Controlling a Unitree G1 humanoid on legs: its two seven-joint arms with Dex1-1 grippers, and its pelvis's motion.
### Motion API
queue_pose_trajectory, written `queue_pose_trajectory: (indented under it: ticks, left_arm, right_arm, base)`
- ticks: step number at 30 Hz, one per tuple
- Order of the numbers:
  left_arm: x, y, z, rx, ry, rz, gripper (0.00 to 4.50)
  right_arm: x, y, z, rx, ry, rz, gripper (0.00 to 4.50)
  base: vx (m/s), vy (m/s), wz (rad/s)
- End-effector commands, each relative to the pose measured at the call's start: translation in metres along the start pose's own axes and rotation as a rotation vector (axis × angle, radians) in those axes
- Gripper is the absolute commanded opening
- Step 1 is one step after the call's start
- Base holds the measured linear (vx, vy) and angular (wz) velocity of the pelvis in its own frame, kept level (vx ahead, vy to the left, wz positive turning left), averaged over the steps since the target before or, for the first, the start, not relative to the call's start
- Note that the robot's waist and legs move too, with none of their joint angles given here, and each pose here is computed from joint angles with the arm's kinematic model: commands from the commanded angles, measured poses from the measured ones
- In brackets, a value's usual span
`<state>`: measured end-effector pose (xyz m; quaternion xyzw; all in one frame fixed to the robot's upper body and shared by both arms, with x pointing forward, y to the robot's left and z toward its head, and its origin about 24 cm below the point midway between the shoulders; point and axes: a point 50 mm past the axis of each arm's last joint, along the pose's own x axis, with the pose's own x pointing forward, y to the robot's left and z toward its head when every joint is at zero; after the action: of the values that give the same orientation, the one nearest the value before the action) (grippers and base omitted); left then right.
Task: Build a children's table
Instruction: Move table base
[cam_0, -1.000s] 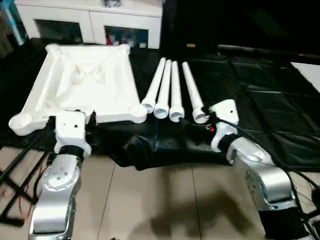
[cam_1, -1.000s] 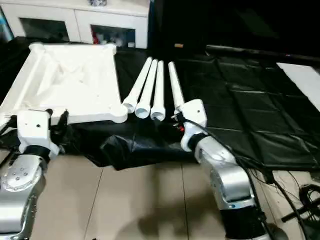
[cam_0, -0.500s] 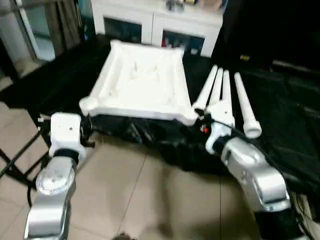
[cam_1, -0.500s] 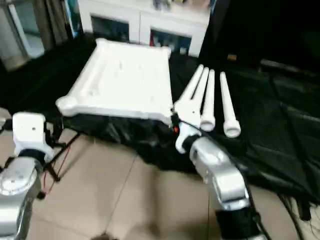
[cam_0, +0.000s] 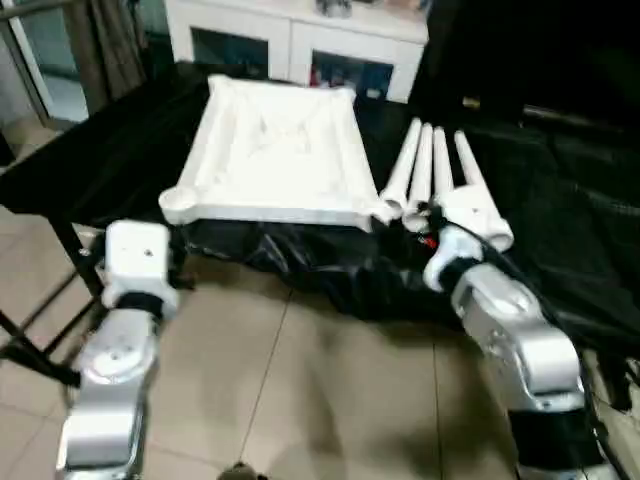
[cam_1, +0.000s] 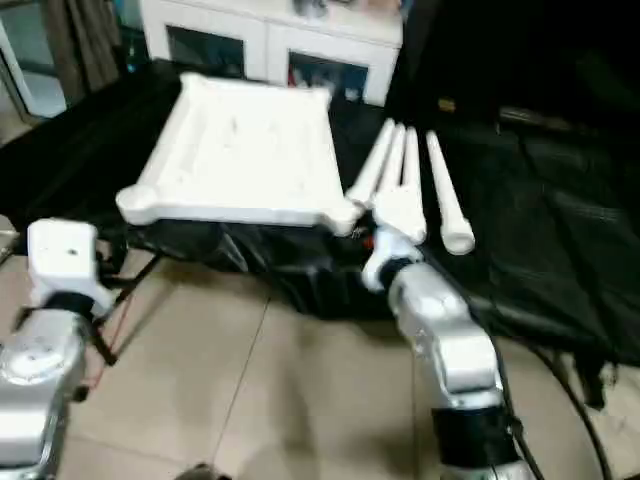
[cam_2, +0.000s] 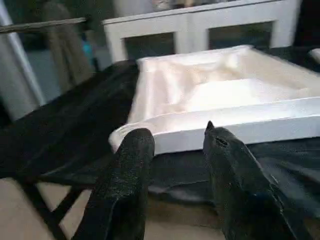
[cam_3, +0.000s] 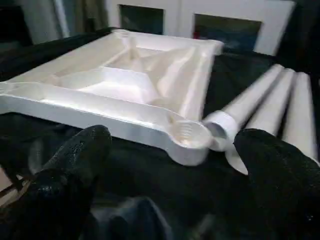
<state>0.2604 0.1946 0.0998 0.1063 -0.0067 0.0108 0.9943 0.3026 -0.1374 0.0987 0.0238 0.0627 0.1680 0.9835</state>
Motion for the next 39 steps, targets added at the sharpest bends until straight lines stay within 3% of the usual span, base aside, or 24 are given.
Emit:
queue_pose_trajectory:
  ticks: [1,12,23,30,34,39]
  left_arm:
    - [0.001,-0.006,0.004,-0.023,-0.022,-0.047,1.91]
    - [-0.003,-0.009,0.008,-0.066,-0.043,-0.111,1.91]
    - [-0.011,-0.001,0.008,-0.054,-0.035,-0.080,1.91]
    - [-0.019,0.002,0.006,-0.035,-0.014,-0.108,1.91]
    - [-0.017,0.005,0.003,-0.033,-0.017,-0.146,1.91]
    - [-0.012,0.006,0.001,-0.048,-0.010,-0.157,1.91]
  right_arm:
    - [-0.001,-0.004,0.005,-0.009,-0.023,-0.014,4.50]
    - [0.002,0.005,0.008,-0.070,-0.028,0.060,4.50]
    - [0.007,0.028,0.007,-0.142,-0.024,0.250,4.50]
    - [0.004,0.034,-0.001,-0.045,-0.007,0.240,4.50]
    - [-0.002,0.027,-0.010,0.041,0.016,0.167,4.50]
    - [-0.006,0.027,-0.010,0.064,0.004,0.157,4.50]
  base:
    - [-0.030,-0.077,-0.07]
    - [0.028,-0.013,-0.52]
    - [0.173,-0.003,0.33]
    - [0.135,-0.133,0.20]
    - [0.176,-0.054,0.04]
    - [0.130,0.078,-0.29]
